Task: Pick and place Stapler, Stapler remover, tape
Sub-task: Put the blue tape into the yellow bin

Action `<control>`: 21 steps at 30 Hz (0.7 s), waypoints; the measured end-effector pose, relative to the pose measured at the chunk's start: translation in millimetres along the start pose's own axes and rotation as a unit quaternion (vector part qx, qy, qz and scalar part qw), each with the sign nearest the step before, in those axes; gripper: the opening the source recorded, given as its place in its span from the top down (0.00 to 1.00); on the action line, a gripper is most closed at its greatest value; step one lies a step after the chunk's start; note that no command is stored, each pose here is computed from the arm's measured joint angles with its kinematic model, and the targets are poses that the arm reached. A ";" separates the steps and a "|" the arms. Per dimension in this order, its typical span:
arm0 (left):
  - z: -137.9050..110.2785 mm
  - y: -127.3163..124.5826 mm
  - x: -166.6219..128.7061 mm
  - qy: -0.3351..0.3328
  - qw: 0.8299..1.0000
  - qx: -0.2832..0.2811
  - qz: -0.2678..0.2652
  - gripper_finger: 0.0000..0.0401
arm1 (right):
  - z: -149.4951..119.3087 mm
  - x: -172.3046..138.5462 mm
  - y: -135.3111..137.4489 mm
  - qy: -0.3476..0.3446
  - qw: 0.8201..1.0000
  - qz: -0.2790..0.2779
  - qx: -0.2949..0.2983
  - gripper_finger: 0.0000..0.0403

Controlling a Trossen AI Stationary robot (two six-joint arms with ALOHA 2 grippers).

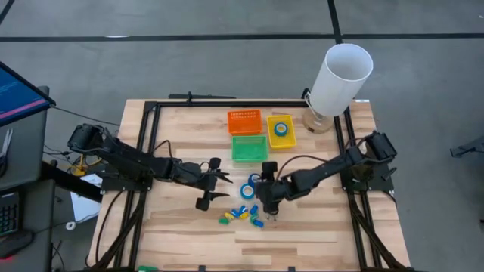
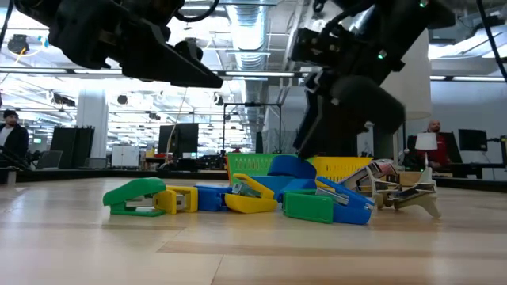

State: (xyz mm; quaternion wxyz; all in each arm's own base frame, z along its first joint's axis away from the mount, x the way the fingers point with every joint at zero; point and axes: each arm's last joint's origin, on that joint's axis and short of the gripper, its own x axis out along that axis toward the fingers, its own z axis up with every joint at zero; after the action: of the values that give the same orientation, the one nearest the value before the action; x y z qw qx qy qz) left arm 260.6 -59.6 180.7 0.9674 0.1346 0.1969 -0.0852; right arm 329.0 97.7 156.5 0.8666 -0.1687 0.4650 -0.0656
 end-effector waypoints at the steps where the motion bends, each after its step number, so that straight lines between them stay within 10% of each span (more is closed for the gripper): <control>1: 0.0 0.9 0.1 0.000 1.000 -0.001 0.002 0.47 | -0.3 0.9 -0.8 0.003 1.000 0.017 0.002 0.53; 21: -1.9 12.3 0.0 0.002 1.000 -0.010 0.021 0.47 | -1.8 21.0 -41.5 0.021 0.983 0.172 0.057 0.62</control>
State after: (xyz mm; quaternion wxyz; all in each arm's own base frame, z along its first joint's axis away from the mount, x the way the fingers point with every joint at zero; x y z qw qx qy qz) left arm 262.6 -47.3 181.8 0.9700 0.1291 0.1964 -0.0623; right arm 341.0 52.7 153.8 0.8635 -0.0352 0.5002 0.0545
